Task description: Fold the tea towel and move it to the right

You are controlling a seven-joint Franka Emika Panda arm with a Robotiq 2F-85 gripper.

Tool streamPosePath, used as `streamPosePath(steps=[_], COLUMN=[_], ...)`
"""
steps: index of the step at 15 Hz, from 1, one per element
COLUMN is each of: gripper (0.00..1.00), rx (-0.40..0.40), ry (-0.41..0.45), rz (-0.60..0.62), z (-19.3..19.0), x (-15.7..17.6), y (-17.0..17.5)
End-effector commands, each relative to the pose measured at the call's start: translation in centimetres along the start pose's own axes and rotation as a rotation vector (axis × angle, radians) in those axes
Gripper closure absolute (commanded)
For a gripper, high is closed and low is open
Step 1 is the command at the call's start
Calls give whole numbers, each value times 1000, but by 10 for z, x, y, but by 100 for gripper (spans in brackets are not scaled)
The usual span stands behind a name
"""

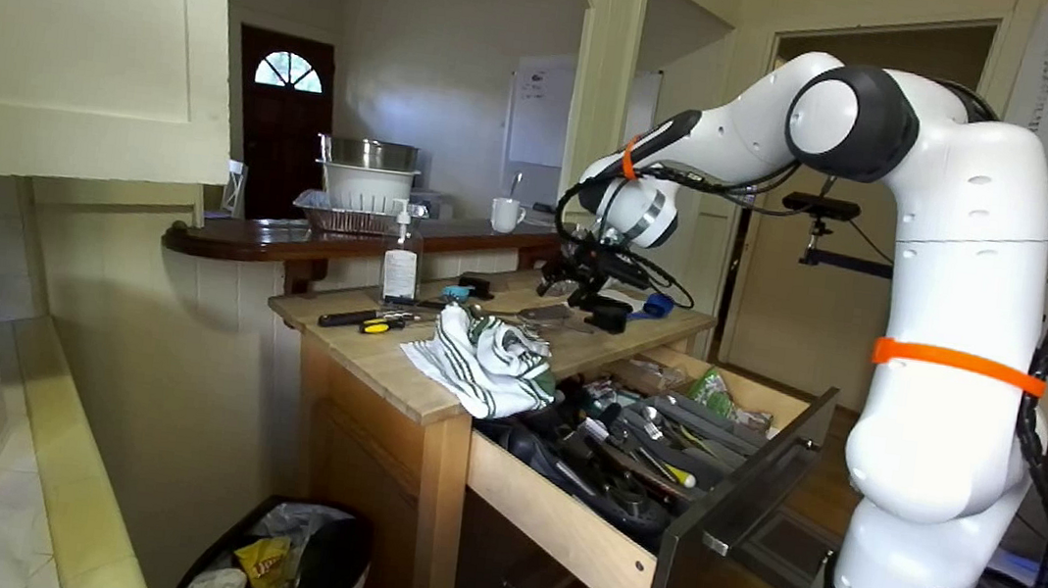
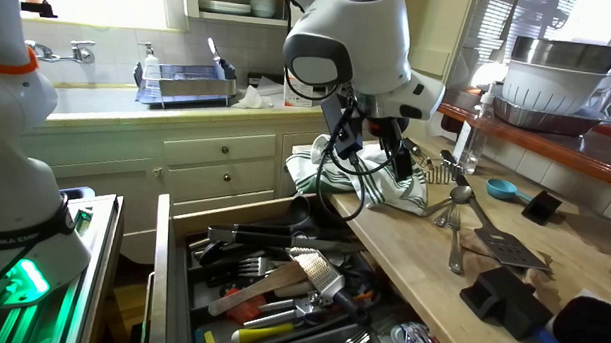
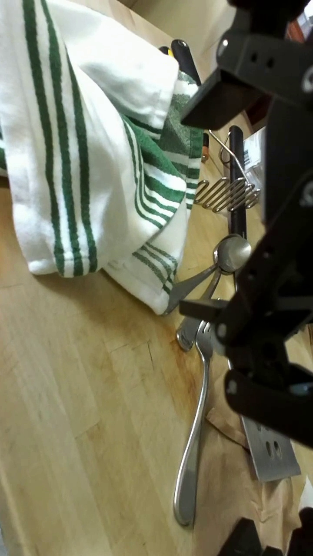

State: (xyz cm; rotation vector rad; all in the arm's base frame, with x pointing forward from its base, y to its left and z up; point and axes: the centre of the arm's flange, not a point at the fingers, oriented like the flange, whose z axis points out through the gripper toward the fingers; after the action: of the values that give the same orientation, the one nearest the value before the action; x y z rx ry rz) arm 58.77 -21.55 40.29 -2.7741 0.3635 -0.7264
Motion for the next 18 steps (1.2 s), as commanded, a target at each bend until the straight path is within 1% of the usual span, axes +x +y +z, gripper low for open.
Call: streamPosePath(steps=[1, 4, 6, 8, 10, 13, 16, 18], gripper=[0, 0, 0, 0, 0, 0, 0, 0], rx=[7, -11, -4, 41, 65, 154, 175, 171], ry=[-9, -27, -35, -33, -19, 15, 21, 20], rz=[22, 38, 53, 69, 68, 68, 49, 40], z=[6, 21, 33, 49, 64, 86, 105, 116], x=[0, 0, -1, -2, -1, 0, 2, 3], y=[3, 12, 20, 30, 36, 36, 36, 38])
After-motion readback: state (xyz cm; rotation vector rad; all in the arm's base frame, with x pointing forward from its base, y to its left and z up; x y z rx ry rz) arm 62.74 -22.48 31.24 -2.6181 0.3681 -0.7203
